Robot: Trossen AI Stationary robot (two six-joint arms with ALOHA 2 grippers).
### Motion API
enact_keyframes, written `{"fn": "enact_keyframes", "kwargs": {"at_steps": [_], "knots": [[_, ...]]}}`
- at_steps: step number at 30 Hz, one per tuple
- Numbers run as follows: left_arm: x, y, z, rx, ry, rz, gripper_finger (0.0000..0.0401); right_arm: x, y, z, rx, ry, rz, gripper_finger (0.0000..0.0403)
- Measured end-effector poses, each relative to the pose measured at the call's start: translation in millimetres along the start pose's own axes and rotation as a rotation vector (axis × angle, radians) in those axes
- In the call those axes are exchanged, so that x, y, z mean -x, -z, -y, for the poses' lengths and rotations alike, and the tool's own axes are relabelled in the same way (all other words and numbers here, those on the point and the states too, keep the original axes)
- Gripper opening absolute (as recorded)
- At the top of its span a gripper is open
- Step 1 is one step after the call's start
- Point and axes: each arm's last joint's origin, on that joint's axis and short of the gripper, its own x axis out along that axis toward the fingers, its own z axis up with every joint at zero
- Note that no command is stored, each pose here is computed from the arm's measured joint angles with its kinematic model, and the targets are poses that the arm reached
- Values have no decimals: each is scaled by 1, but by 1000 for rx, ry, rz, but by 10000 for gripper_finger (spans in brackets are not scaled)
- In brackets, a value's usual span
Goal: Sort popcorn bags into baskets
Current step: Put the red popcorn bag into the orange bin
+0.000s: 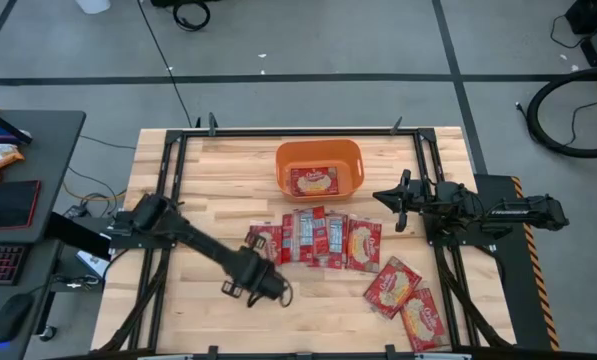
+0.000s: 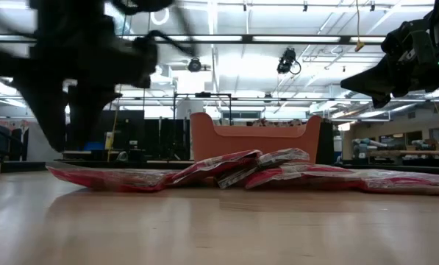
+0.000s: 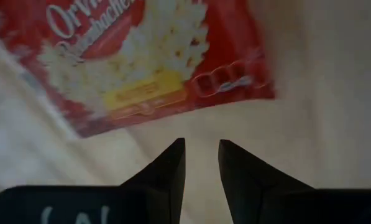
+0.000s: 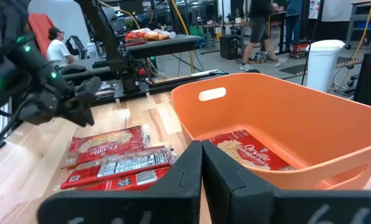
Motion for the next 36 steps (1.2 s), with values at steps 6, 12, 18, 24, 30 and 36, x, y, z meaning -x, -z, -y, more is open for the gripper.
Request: {"fn": "enact_keyframes", "kwargs": {"at_steps": [6,12,18,24,30,36], "knots": [[-12,13,28,-183,-354,-9,107,0,0,0,0,0,0,17],[-39,24,33,-289,-430,-48,143,0,0,0,0,0,0,17],[-48,33,28,-304,-429,-54,162,0,0,0,0,0,0,17],[-21,69,0,-107,-391,116,162,0,0,0,0,0,0,17],[-10,103,-23,-71,-318,295,162,0,0,0,0,0,-1,17],[-20,96,-20,-333,-323,417,163,0,0,0,0,0,-1,17]]}}
